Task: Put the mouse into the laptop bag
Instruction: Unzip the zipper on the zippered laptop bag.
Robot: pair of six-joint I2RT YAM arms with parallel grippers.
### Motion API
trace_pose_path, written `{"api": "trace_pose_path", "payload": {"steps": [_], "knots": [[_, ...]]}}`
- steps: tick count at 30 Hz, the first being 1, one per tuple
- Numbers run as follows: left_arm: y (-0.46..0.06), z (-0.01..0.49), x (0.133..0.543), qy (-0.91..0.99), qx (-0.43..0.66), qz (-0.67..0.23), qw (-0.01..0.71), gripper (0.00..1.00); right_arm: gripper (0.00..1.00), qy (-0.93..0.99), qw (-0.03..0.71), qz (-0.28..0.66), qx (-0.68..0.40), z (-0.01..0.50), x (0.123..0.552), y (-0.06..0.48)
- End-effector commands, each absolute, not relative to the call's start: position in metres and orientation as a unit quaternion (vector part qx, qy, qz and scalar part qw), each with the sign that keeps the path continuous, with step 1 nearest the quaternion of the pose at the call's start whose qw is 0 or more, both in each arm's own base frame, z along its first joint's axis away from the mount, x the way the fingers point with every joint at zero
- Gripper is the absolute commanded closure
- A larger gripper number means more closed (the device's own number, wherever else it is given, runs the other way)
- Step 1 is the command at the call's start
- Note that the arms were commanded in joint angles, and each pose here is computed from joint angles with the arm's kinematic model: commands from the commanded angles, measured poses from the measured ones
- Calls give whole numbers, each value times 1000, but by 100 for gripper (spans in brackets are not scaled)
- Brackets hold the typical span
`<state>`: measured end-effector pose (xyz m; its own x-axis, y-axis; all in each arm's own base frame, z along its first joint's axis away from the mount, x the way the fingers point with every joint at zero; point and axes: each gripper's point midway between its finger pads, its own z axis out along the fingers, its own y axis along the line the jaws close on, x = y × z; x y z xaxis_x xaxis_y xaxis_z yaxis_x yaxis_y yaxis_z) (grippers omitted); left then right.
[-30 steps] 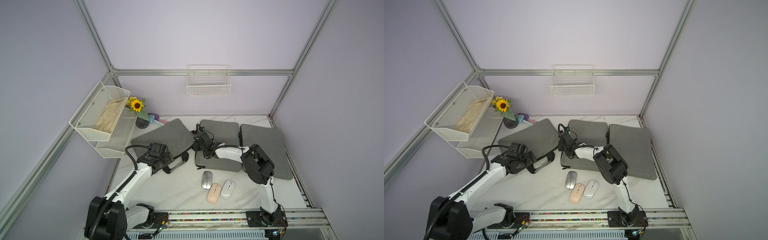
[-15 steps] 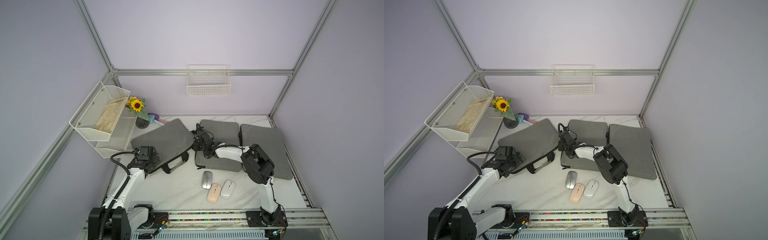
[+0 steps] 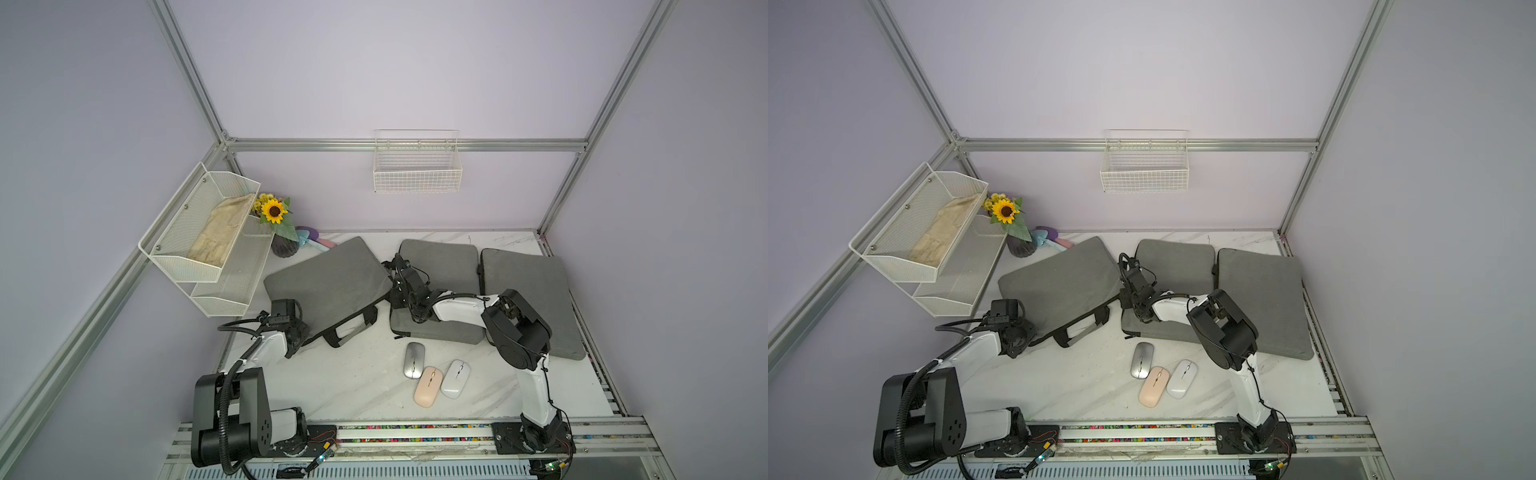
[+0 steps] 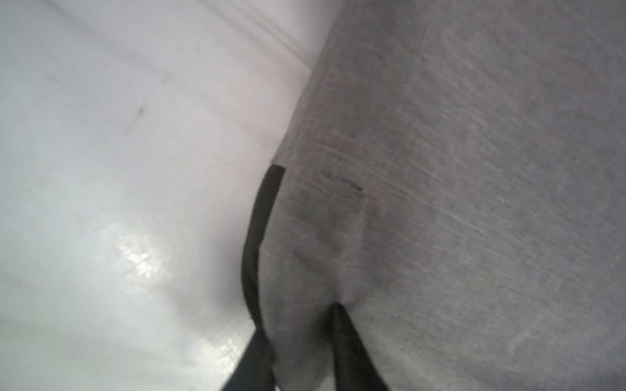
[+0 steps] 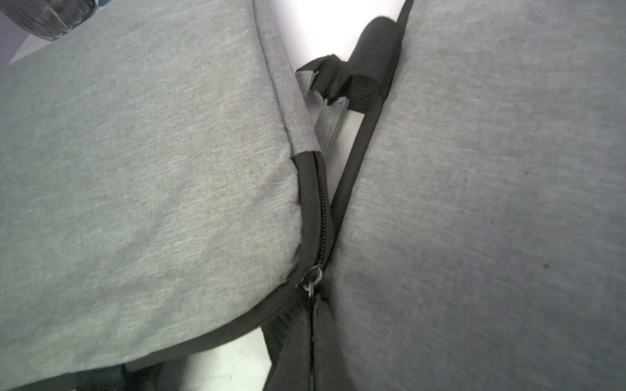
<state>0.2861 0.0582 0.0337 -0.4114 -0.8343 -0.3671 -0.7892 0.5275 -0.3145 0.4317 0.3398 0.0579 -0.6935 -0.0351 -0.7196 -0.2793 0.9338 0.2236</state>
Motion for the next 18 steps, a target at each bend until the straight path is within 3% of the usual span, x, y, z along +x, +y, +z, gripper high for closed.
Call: {"api": "trace_pose_path", "payload": {"steps": [1,5,13,18], "knots": [[57,25,284,828,-503,-55,240,94,100,900,389,155,-124,73,417,344],[53,35,281,817,-509,-77,259,100,100,897,380,150,-169,71,391,360],[41,51,276,812,-500,-120,275,100,100,891,331,204,-233,46,329,433],[45,56,267,807,-514,-105,271,100,100,887,310,243,-242,42,302,448]]}}
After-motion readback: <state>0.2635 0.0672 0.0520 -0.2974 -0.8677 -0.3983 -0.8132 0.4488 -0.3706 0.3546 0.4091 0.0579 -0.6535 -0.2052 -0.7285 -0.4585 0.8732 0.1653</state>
